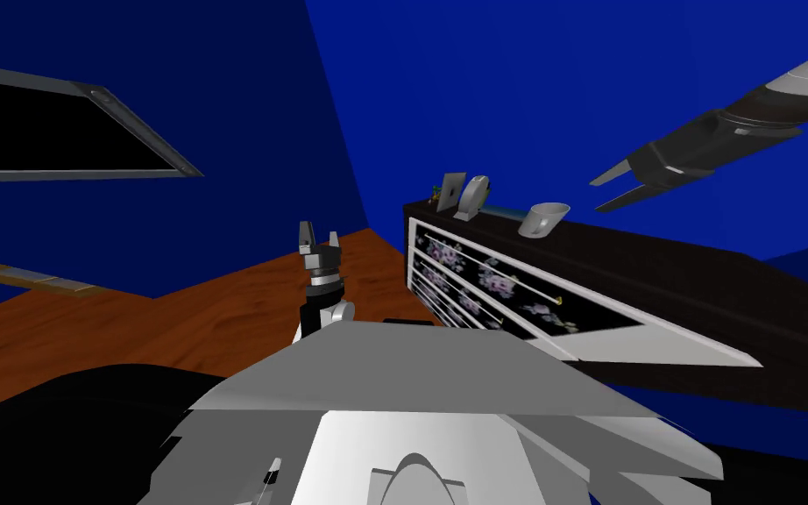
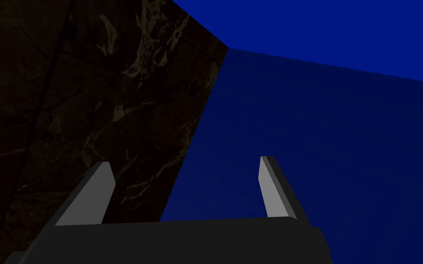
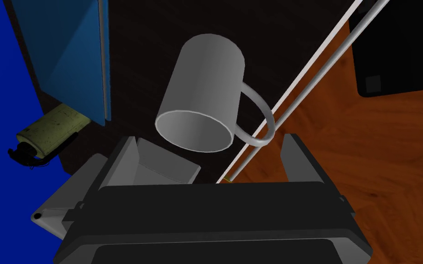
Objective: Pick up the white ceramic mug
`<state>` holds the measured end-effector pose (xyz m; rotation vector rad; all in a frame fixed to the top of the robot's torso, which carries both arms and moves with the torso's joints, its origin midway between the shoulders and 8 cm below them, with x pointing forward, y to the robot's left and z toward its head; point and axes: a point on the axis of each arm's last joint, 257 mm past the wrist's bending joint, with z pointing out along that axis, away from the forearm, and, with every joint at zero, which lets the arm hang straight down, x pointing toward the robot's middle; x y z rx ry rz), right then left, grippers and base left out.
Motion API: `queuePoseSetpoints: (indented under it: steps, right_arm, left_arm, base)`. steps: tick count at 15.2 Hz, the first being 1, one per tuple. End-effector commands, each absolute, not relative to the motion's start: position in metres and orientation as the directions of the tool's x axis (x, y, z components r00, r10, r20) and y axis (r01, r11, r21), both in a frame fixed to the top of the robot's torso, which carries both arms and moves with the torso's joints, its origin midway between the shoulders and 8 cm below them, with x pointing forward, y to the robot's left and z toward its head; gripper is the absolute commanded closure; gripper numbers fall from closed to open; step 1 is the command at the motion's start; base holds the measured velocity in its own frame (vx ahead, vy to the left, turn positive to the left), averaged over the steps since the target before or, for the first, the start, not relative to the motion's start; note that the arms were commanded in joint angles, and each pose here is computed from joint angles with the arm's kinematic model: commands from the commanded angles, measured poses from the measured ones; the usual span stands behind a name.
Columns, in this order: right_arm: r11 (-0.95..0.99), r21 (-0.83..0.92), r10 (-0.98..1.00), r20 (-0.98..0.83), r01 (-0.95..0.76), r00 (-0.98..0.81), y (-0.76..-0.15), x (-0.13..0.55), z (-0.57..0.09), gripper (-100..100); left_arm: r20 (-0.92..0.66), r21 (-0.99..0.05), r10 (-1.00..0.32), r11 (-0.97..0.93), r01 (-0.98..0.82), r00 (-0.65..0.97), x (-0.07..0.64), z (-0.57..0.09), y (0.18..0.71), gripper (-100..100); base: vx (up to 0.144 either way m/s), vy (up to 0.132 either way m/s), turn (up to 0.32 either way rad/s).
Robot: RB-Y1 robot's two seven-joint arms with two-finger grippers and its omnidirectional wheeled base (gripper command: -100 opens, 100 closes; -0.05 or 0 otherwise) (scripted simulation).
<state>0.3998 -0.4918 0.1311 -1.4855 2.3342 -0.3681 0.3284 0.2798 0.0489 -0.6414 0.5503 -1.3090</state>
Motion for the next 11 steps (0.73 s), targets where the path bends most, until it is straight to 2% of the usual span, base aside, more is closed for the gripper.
queuePoseSetpoints:
  steps: [1,3,11]
  right_arm:
    - [0.446,-0.382,-0.894,-0.141,-0.809,-0.426,-0.502,0.392,0.132,-100]
    - [0.475,-0.370,-0.878,-0.139,-0.799,-0.458,-0.510,0.381,0.137,-100]
    - [0.562,-0.308,-0.824,-0.132,-0.768,-0.551,-0.532,0.345,0.137,-100]
  left_arm:
    - [-0.012,-0.705,-0.984,0.136,0.697,0.180,0.328,0.049,0.280,0]
    - [-0.012,-0.705,-0.984,0.136,0.697,0.180,0.328,0.049,0.280,0]
    - [-0.012,-0.705,-0.984,0.136,0.696,0.180,0.328,0.049,0.280,0]
  base:
    - [0.058,-0.020,0.201]
    - [0.065,-0.026,0.235]
    - [0.048,-0.022,0.118]
